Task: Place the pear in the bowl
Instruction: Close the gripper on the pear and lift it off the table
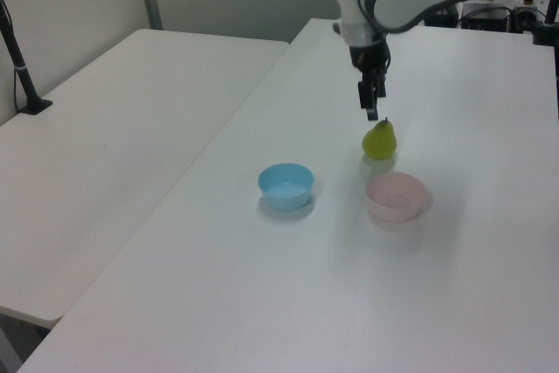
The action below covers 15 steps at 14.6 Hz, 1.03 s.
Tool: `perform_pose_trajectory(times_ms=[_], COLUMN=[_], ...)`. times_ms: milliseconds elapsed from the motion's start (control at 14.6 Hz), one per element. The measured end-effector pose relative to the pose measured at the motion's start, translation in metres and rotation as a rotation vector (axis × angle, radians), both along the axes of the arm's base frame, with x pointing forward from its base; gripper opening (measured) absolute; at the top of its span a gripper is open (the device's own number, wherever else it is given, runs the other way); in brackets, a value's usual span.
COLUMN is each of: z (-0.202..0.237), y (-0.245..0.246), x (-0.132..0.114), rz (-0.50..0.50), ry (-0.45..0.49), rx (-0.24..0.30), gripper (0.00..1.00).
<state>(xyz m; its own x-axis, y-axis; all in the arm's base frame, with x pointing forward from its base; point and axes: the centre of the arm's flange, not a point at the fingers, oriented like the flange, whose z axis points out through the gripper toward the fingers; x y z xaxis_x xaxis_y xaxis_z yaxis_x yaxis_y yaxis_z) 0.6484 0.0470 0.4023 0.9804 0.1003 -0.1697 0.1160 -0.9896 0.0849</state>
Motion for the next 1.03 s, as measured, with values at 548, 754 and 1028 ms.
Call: perform_pose_trajectory(times_ms=[548, 754, 1028], z=[-0.072, -0.08, -0.077], y=[0.008, 0.005, 0.005], x=[0.003, 0.002, 0.002], rz=[0.086, 0.104, 0.106], ry=[0.077, 0.083, 0.078], rx=[-0.055, -0.079, -0.082], gripper=[1.0, 0.95, 0.67])
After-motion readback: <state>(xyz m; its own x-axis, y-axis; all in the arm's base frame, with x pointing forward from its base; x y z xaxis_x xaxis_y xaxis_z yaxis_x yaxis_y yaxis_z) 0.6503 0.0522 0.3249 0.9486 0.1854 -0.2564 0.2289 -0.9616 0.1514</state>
